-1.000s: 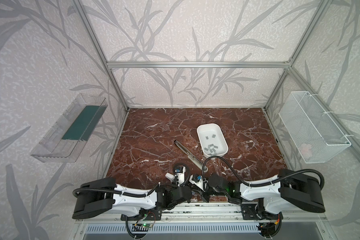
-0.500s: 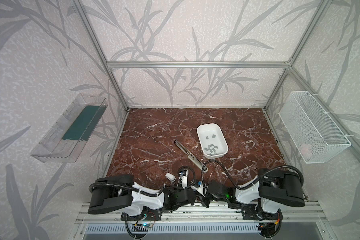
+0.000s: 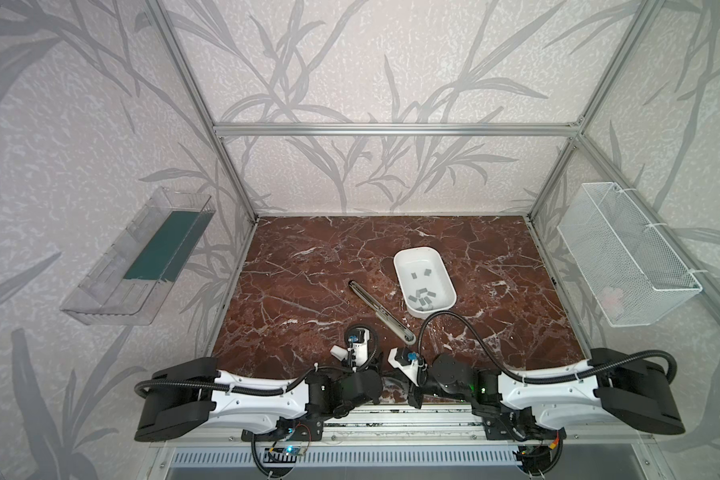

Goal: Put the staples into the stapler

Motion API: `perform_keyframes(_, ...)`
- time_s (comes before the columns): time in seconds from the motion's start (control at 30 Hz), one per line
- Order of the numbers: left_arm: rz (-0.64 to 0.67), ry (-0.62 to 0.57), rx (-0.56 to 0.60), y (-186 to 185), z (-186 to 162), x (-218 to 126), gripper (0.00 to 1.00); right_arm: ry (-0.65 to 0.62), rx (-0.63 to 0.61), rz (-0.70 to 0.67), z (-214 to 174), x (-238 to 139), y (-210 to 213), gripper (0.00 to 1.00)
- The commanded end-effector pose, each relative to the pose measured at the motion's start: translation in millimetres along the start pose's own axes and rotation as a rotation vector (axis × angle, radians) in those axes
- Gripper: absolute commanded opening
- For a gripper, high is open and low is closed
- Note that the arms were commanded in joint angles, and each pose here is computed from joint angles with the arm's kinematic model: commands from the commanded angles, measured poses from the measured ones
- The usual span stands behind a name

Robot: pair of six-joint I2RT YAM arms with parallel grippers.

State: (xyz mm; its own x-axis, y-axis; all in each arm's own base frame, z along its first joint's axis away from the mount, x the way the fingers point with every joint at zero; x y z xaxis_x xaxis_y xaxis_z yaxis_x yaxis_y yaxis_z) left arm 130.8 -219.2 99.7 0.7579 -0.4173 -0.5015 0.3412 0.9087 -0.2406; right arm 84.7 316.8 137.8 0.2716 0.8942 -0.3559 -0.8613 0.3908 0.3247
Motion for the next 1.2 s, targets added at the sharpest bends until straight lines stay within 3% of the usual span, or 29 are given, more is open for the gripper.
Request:
perform_keyframes(0.0, 0.039, -0.031, 0.026, 7.3, 6.8, -2.4, 0.35, 0.012, 0.063, -0.173, 2.1, 6.1, -17.5, 0.03)
perform_keyframes(0.33, 0.1, -0.05, -0.024, 29.6, 3.4, -8.3, 0.31, 0.002, 0.191, -0.442, -7.6, 20.7, -36.5, 0.0)
perform_keyframes(0.7, 0.05, -0.006, -0.002, 6.2, -7.4, 9.6, 0.31, 0.012, 0.172, -0.549, -31.8, 25.6, -30.7, 0.0)
perform_keyframes(1.17, 0.046, 0.005, -0.031, 7.1, -16.1, 14.4, 0.3, 0.037, 0.169, -0.658, -99.1, 42.7, -50.3, 0.0)
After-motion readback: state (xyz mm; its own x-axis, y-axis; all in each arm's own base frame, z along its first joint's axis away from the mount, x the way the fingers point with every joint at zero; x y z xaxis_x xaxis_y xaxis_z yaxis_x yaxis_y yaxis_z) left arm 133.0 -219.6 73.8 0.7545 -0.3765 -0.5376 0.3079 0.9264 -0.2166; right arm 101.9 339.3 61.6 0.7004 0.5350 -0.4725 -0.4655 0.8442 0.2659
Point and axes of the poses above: each gripper's point midway between its finger pads, its own x axis out along the fingers, its own y axis along the line the jaws close on, z = x × y, the point moved 4 cm from there along -x, back along the fingers, and after that the axes turned 9 degrees about x, right-handed, at the moved point
